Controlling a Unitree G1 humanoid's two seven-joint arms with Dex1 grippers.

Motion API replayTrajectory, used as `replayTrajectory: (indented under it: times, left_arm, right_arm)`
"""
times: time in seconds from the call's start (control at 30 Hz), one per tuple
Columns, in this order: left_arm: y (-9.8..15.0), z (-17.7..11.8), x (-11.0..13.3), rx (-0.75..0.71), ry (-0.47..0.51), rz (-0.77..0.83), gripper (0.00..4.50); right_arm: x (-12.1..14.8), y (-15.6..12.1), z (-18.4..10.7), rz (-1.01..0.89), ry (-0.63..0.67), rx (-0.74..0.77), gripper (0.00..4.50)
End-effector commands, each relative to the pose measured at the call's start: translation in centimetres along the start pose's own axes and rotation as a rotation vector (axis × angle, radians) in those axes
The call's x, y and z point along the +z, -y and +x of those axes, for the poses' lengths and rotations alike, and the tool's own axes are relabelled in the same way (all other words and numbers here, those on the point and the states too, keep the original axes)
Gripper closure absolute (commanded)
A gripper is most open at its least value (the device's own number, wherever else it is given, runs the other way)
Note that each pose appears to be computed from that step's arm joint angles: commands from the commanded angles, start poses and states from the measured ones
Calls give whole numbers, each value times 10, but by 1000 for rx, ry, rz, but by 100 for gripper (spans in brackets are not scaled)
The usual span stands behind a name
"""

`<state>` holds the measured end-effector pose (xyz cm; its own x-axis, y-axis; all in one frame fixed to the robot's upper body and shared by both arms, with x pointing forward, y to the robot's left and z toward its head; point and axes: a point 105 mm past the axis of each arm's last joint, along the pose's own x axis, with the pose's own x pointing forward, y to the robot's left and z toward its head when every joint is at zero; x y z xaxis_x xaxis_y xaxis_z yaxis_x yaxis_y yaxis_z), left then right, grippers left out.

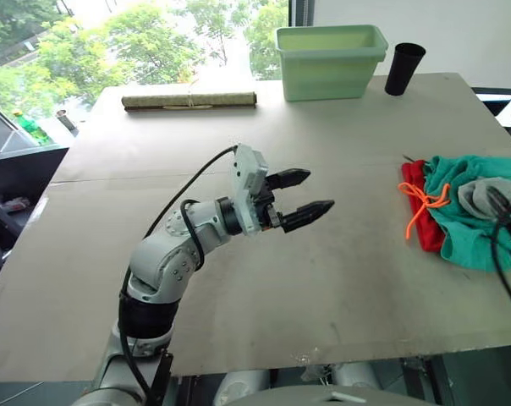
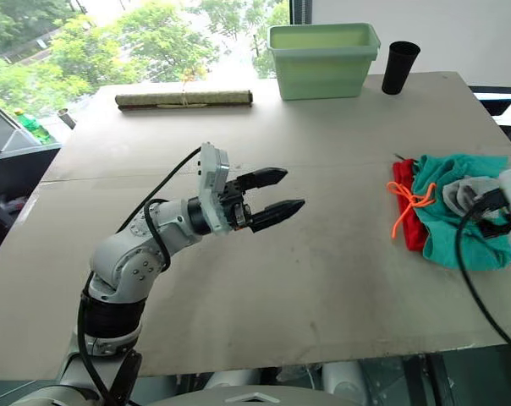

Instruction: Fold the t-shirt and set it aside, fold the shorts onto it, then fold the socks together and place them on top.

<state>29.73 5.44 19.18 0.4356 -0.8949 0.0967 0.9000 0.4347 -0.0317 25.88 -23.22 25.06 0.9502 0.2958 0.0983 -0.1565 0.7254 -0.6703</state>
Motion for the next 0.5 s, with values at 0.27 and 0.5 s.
replayTrajectory:
  times: [0.27,0.5]
  left_arm:
    - [16,-82,3,-24,-124,-7,0]
    - [28,-160,-14,76,-335,-51,0]
  right_arm:
    - [3,-75,10,315,74,618,3]
    - [-40,-60,-55,350,-130,660,3]
